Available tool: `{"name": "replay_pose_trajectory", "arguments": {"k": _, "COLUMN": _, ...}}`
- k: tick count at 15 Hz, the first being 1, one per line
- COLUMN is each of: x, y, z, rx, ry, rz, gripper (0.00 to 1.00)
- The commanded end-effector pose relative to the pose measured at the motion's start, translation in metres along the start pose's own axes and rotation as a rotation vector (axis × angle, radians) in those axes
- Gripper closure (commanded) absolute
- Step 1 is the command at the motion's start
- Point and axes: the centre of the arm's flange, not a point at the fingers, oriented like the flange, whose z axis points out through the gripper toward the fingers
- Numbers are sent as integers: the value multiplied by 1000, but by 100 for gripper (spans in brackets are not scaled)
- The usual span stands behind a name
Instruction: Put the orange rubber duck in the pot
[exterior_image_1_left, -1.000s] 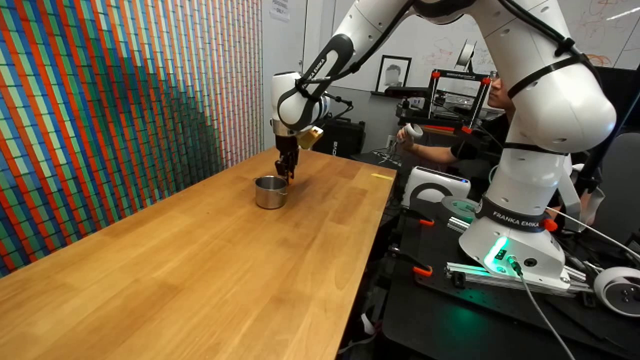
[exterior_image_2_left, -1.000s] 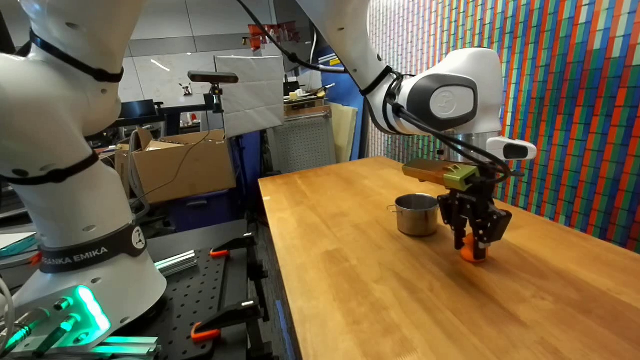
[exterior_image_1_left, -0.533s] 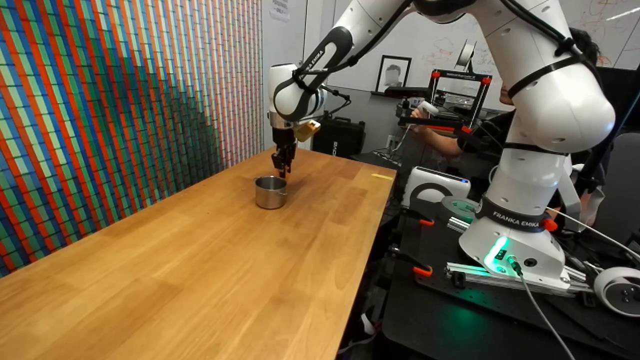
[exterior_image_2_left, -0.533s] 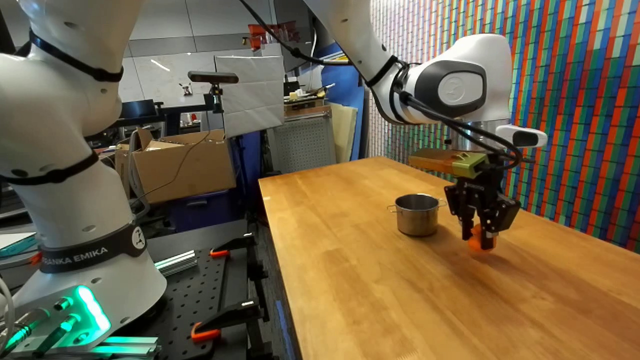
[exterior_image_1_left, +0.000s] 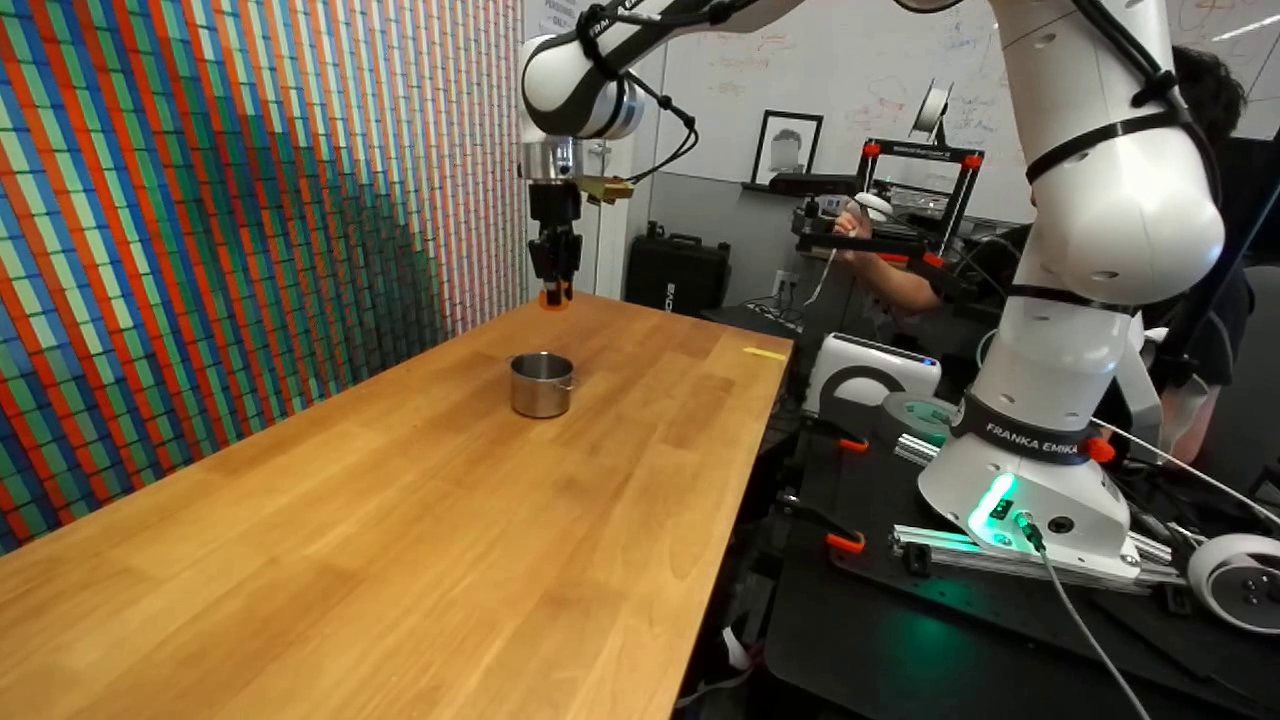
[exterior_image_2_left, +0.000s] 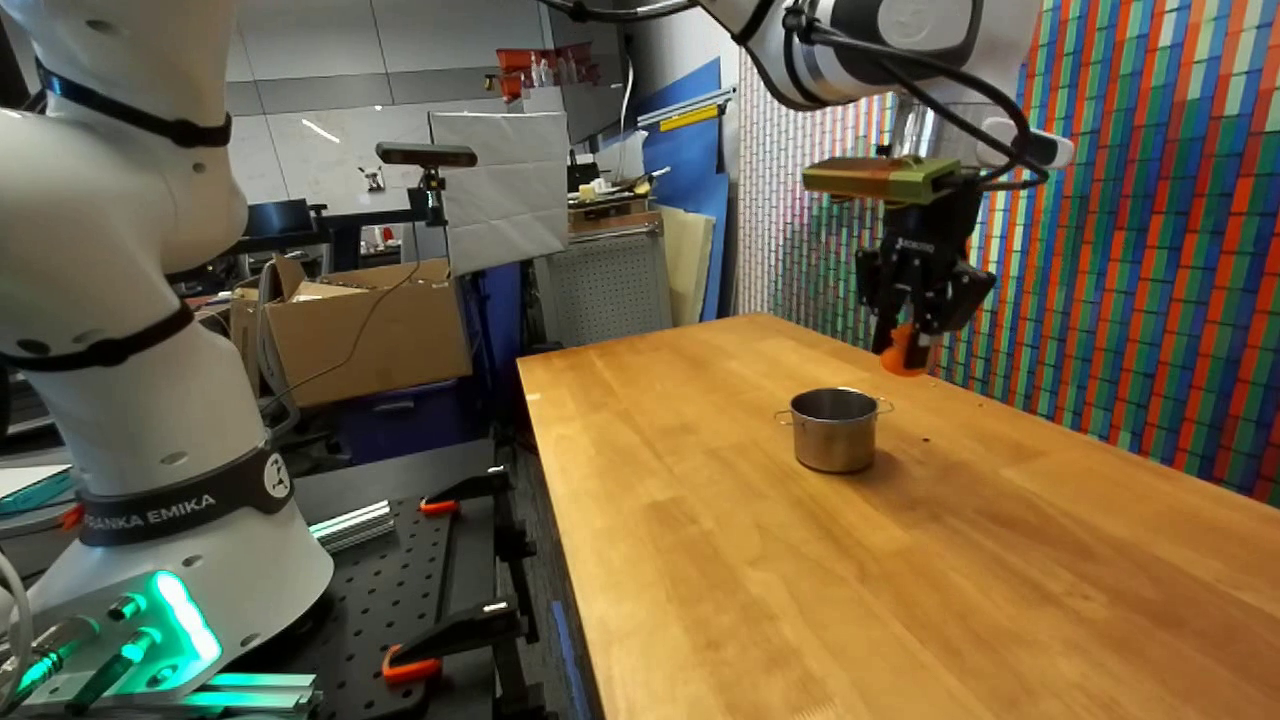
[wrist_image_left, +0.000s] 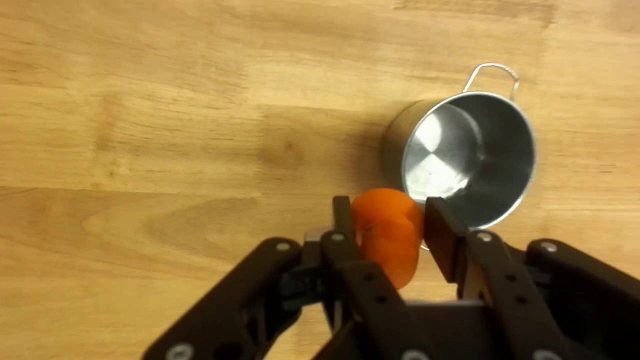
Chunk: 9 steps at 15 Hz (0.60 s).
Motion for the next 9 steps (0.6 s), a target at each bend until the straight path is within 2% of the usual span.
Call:
{"name": "replay_pose_trajectory", "arguments": {"k": 1, "x": -9, "y": -15, "z": -20, "rx": 85, "ry": -60, "rz": -22, "gripper": 84}}
{"name": "replay_pose_trajectory", "arguments": {"k": 4, "x": -16, "y": -33, "z": -4, "rx": 115, "ry": -89, "rz": -29, "gripper": 84}}
{"name": "replay_pose_trajectory", "arguments": {"k": 9, "x": -11, "y": -66, "z": 28, "rx": 92, "ry": -75, "rz": -53, "gripper": 84}}
